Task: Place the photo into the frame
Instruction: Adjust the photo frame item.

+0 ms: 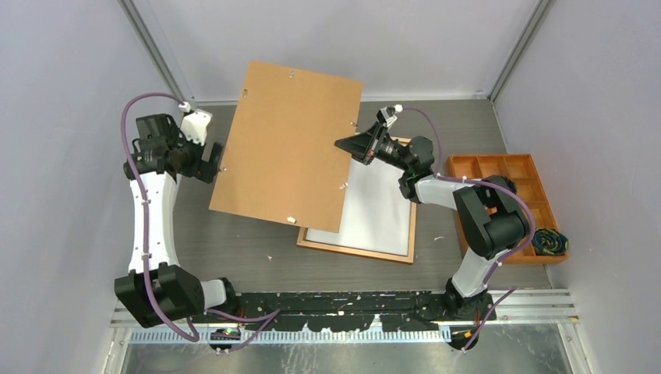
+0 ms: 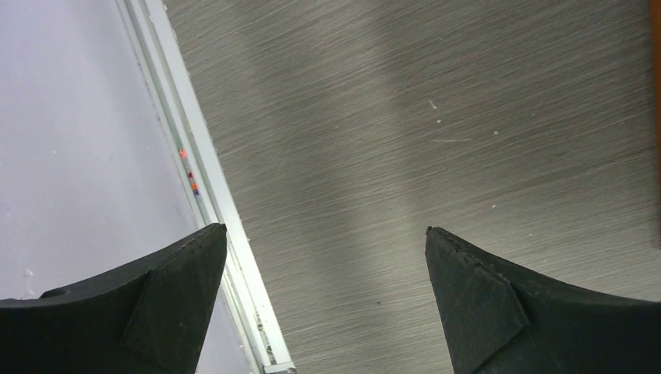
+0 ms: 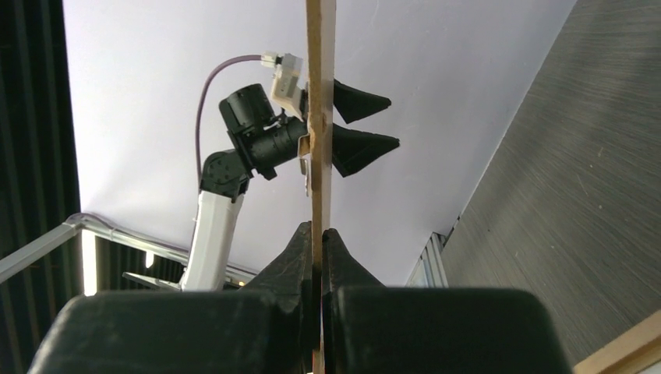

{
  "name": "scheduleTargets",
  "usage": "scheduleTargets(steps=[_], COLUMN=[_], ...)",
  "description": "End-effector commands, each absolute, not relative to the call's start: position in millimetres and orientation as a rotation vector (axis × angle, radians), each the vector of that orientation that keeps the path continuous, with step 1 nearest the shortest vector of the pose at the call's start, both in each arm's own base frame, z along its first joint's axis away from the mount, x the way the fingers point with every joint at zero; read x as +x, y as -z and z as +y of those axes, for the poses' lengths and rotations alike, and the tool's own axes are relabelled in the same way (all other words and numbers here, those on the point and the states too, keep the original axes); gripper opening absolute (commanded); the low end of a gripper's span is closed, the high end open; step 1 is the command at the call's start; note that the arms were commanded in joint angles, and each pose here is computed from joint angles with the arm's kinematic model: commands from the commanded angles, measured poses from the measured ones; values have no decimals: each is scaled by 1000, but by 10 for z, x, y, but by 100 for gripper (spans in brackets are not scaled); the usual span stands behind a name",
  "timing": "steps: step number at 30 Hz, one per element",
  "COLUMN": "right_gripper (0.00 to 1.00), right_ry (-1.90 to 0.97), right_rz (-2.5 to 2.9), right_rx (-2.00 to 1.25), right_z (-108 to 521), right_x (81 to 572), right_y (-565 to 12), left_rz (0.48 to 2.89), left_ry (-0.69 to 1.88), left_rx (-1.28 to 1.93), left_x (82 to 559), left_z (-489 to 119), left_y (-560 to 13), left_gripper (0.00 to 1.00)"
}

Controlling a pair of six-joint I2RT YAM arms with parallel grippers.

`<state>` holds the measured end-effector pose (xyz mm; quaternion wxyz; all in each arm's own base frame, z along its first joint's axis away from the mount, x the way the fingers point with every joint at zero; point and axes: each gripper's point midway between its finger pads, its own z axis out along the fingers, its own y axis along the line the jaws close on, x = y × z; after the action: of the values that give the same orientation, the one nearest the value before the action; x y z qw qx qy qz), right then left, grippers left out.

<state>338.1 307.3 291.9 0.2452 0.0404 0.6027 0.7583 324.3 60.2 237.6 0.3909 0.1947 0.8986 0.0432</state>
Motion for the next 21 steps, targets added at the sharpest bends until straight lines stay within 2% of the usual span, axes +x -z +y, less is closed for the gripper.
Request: scheduleTargets(steps=[1,5,9,21], right_gripper=[1,1,1,1], right_ry=[-2043,-2026,-2026,-2006], right_rz=[1559,1593,1588,1606], right_rx=[21,37,43,120], right_z=[3022,3035,3037,3051], right_x=[3273,3300,3321,3465], right_y=[-3155,-3091,-3111,-3032], left_rz=[2243,2231,2226,2265], left_ry=[-51,-19,69,101], left_rx=[428,330,430,574], left_x=[3297,3348,3234,2986], left_z=[528,531,357,248], left_y=[-2630,-2733,-2691,-2436], left_gripper=[100,100,100,100])
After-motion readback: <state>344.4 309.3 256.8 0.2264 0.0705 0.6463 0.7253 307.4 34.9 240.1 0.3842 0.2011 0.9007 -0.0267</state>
